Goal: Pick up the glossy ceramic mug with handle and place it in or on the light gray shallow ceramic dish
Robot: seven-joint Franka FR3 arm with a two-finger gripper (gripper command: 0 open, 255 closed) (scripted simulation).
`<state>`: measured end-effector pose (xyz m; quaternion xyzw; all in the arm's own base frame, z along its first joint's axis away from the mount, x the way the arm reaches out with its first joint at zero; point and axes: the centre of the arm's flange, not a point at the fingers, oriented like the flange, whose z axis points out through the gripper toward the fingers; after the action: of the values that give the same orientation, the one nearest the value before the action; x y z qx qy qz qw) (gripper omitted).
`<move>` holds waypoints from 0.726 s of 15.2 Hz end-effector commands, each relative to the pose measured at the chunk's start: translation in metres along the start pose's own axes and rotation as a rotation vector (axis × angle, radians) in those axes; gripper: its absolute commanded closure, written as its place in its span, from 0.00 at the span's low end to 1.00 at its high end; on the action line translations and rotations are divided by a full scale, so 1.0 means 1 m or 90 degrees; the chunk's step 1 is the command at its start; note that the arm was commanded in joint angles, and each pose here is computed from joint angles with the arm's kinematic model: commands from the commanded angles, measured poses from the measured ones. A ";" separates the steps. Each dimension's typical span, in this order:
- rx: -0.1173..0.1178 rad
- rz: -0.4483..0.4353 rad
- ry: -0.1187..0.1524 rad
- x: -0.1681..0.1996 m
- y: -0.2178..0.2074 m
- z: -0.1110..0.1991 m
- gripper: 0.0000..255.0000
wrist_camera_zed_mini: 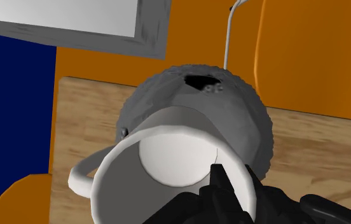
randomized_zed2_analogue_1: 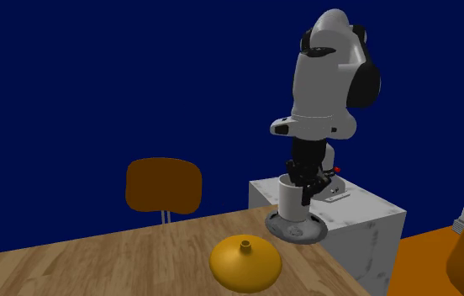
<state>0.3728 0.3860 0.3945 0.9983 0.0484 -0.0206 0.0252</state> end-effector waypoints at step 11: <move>0.000 0.000 0.000 -0.001 -0.001 0.013 0.00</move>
<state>0.3717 0.3860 0.3811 0.9983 0.0485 -0.0204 0.0250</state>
